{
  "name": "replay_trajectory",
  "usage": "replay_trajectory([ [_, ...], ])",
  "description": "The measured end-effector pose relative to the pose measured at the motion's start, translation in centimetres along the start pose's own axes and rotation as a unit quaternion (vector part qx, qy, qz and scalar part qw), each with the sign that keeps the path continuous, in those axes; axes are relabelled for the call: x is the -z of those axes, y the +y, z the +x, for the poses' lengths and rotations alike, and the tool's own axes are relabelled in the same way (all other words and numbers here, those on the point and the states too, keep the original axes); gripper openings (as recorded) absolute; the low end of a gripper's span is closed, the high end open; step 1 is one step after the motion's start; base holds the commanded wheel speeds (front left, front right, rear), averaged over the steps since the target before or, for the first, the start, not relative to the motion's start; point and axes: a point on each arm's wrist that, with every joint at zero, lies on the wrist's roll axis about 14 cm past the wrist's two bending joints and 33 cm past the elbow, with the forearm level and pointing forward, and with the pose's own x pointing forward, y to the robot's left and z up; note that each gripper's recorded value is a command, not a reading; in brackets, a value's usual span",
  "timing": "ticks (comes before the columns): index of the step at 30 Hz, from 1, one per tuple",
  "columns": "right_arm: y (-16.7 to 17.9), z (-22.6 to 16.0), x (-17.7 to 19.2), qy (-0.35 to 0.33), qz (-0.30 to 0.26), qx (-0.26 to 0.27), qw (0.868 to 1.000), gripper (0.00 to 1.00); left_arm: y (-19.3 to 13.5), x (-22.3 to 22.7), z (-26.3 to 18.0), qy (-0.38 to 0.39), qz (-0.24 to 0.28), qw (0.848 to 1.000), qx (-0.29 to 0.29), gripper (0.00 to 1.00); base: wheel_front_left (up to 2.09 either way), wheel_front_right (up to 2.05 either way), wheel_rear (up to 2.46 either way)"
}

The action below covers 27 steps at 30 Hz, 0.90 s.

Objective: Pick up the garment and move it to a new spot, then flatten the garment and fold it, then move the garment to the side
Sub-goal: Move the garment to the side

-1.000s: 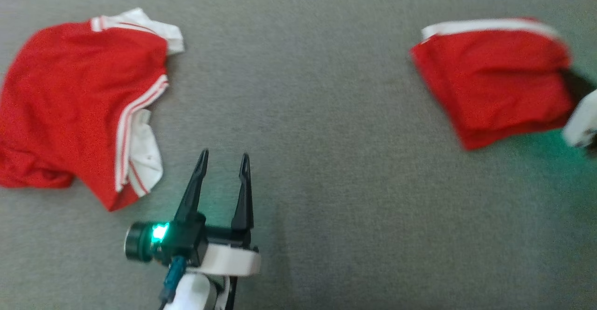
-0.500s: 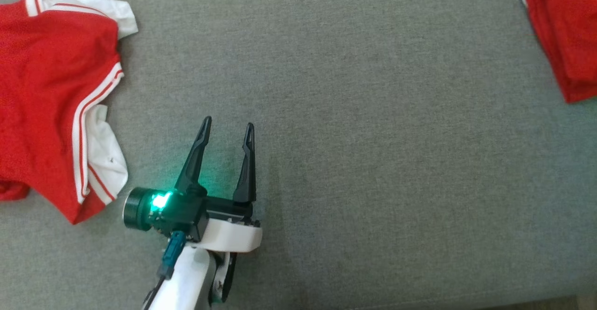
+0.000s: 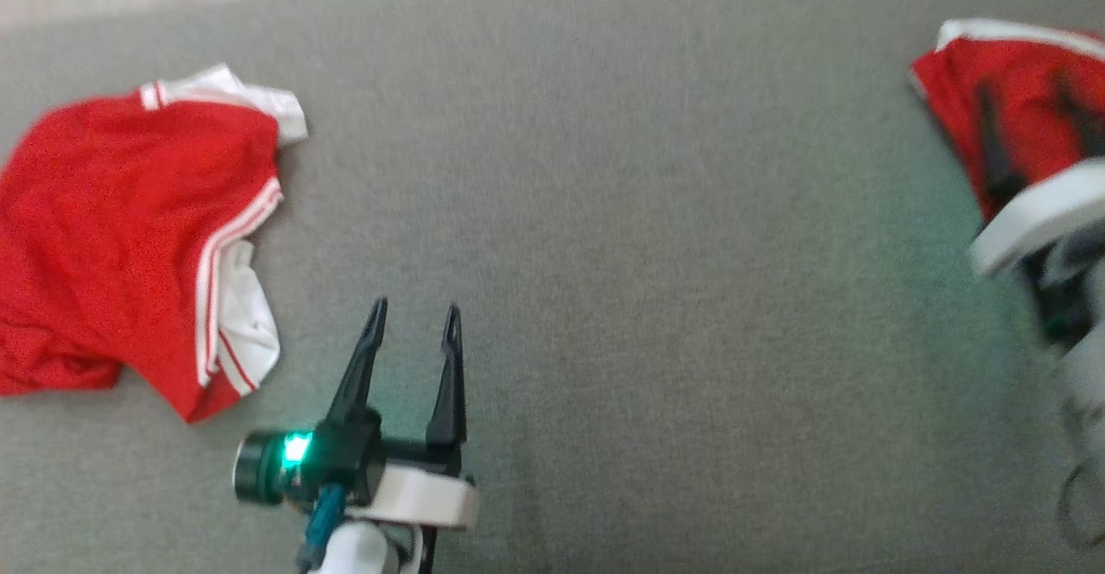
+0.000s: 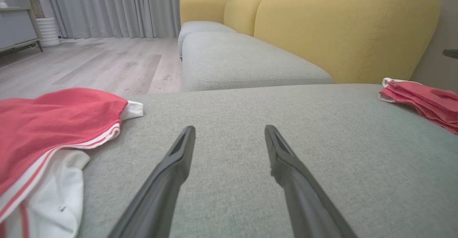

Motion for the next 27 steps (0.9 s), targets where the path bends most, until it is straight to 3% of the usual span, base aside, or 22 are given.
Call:
replay_trajectory([
  [12,13.4,-9.8,2.4,-0.055,0.129,-0.095,0.986,1.00,3.1,-2.0,-7.7,-0.034,0.002,0.996,-0.084,1.00,0.00,0.00,0.00],
  [17,14.4,-13.2,1.4,-0.096,0.124,-0.103,0.982,1.00,4.0,-5.7,-9.2,-0.097,0.010,0.990,-0.104,1.00,0.00,0.00,0.00],
  [23,14.0,-16.6,4.7,-0.067,0.116,-0.089,0.987,1.00,4.4,-3.8,-12.1,-0.078,0.019,0.989,-0.121,1.00,0.00,0.00,0.00],
  [27,13.8,-17.4,4.7,-0.071,0.110,-0.081,0.988,1.00,4.6,-3.4,-13.0,-0.076,0.020,0.989,-0.124,1.00,0.00,0.00,0.00],
])
